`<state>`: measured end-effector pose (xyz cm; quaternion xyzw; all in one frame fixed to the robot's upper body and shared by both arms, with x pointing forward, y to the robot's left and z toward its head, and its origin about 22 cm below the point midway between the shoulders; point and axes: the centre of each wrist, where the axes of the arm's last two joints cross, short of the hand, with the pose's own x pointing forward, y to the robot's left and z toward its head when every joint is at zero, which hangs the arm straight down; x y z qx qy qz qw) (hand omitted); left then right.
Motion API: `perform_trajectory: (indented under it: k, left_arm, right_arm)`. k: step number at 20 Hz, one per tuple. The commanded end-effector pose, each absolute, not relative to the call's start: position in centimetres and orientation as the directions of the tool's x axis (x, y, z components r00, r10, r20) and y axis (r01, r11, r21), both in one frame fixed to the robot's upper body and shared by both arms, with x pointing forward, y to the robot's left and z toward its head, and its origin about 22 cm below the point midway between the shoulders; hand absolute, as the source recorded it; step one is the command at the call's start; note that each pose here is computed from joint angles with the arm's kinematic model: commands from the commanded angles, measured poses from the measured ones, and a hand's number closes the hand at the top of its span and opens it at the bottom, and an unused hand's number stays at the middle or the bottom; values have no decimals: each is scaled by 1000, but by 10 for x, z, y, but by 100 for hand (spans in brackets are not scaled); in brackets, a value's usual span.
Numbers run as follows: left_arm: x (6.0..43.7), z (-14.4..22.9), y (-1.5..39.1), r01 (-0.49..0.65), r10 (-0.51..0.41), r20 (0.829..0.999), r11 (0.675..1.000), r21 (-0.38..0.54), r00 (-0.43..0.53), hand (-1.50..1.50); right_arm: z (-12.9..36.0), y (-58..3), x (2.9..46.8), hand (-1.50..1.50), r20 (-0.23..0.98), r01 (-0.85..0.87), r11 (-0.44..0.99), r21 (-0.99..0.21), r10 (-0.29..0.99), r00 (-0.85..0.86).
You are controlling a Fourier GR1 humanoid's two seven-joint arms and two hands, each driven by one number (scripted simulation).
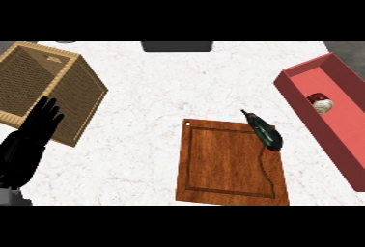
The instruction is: Pick the cupcake from the cutting board and place it in the cardboard box
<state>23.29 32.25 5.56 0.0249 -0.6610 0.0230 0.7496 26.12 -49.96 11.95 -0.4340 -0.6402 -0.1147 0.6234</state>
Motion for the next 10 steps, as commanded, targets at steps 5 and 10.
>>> perform_trajectory:
  k: [5,10]
  left_arm:
    - [246,63,339,-87,-10,993,996,20,120,0]
    - [241,59,329,-53,7,993,999,0,121,0]
  right_arm:
    - [118,-554,210,-150,904,688,621,-375,409,124]
    - [97,-552,204,-150,892,667,627,-401,433,129]
